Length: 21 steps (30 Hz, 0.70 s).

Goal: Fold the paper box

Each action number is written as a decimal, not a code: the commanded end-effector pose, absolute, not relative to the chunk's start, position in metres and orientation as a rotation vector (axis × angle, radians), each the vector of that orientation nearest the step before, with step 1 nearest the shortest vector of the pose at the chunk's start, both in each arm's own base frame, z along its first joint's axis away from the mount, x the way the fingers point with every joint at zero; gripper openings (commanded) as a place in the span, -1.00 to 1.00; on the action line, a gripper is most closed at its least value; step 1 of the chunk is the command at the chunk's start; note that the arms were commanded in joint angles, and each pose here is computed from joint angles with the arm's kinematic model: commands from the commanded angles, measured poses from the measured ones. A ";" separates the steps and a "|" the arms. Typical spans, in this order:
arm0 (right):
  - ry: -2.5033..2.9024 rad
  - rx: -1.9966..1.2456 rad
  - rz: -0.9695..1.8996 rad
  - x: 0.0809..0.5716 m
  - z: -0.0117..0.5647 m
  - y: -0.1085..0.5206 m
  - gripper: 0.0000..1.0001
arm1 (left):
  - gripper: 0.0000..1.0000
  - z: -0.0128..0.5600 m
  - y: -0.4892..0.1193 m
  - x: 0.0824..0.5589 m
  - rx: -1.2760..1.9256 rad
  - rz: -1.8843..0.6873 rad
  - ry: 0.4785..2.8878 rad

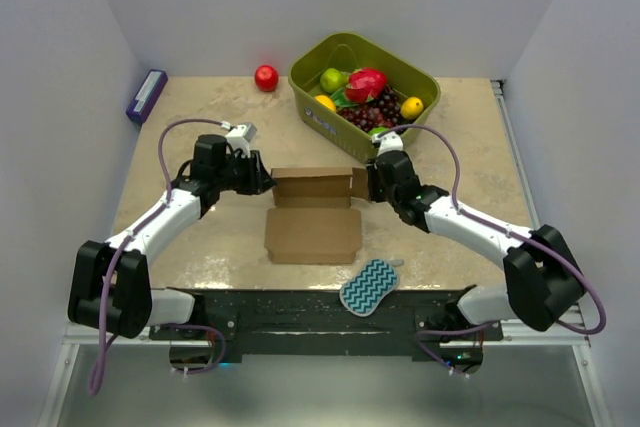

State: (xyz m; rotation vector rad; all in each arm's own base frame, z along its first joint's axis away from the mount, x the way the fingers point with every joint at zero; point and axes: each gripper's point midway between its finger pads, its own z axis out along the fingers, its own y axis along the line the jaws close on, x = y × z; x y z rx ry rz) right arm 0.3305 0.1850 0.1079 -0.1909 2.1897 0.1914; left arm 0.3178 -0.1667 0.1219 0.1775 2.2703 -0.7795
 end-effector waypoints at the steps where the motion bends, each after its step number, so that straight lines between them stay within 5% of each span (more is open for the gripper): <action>1: 2.128 -0.220 0.210 0.339 0.117 0.190 -0.58 | -0.31 0.125 -0.165 0.320 0.207 -0.752 2.248; 7: 2.138 -0.289 0.192 0.338 0.109 0.190 -0.86 | -0.14 0.129 -0.164 0.322 0.212 -0.741 2.234; 14: 2.137 -0.368 0.191 0.337 0.105 0.194 -1.00 | 0.61 0.153 -0.155 0.336 0.213 -0.649 2.156; 21: 2.129 -0.396 0.190 0.338 0.109 0.195 -1.00 | 0.75 0.210 -0.102 0.339 0.082 -0.310 1.950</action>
